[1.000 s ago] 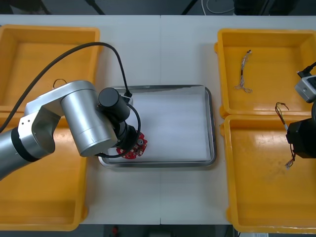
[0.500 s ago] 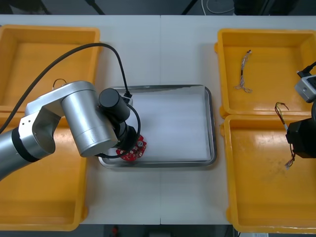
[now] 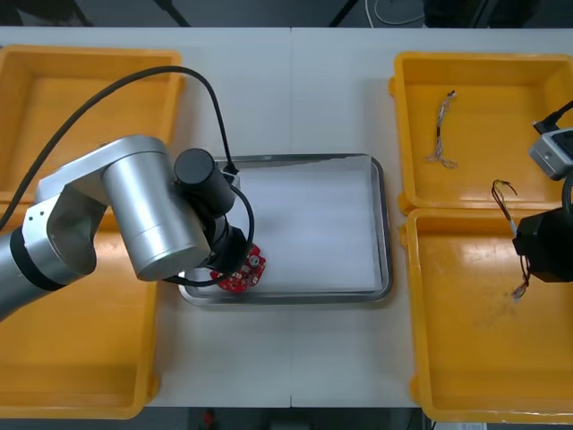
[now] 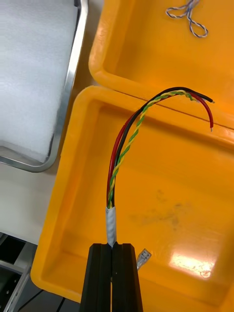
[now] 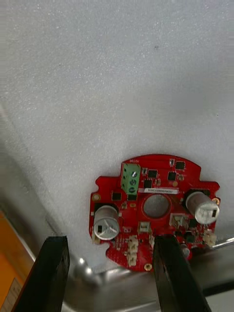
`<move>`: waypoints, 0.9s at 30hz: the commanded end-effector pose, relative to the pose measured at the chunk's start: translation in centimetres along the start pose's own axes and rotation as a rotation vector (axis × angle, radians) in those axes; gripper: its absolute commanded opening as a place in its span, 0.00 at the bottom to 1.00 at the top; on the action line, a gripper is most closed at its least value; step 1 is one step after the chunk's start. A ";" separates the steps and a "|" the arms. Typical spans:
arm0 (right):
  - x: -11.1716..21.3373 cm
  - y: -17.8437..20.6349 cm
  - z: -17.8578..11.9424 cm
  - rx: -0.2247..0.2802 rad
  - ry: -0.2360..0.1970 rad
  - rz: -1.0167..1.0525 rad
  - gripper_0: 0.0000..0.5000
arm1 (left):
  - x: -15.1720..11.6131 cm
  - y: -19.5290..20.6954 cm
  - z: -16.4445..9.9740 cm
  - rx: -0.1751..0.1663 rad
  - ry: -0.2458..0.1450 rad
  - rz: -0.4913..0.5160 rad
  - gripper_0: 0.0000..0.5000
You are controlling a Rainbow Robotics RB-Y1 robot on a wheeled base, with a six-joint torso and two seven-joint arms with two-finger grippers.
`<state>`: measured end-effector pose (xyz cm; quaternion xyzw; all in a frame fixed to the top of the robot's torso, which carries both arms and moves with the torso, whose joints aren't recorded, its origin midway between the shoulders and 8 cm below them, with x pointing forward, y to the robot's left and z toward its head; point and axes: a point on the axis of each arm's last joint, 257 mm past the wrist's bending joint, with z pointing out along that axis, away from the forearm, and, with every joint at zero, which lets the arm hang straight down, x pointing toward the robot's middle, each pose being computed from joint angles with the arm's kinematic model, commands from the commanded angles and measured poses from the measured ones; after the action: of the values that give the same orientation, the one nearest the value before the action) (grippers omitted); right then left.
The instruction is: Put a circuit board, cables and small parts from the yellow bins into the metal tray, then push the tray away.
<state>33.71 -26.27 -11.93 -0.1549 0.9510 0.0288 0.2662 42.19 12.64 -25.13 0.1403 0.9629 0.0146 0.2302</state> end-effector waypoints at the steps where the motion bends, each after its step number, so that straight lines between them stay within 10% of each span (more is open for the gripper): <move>1: -1.4 0.8 -0.5 0.025 -0.001 -0.107 0.00 | -2.9 -1.4 -4.7 0.052 -0.070 -0.050 1.00; 15: -6.7 6.6 0.2 0.017 0.007 -0.377 0.00 | -5.9 2.9 -12.4 0.061 -0.092 -0.001 1.00; 27: -11.8 14.3 3.2 0.004 -0.045 -0.599 0.00 | -8.9 8.6 -13.8 0.033 -0.105 0.121 1.00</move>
<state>39.82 -12.54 -10.12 -0.3600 0.8935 -0.0389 0.2655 44.17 17.16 -11.29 0.1995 0.9475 -0.0092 0.2496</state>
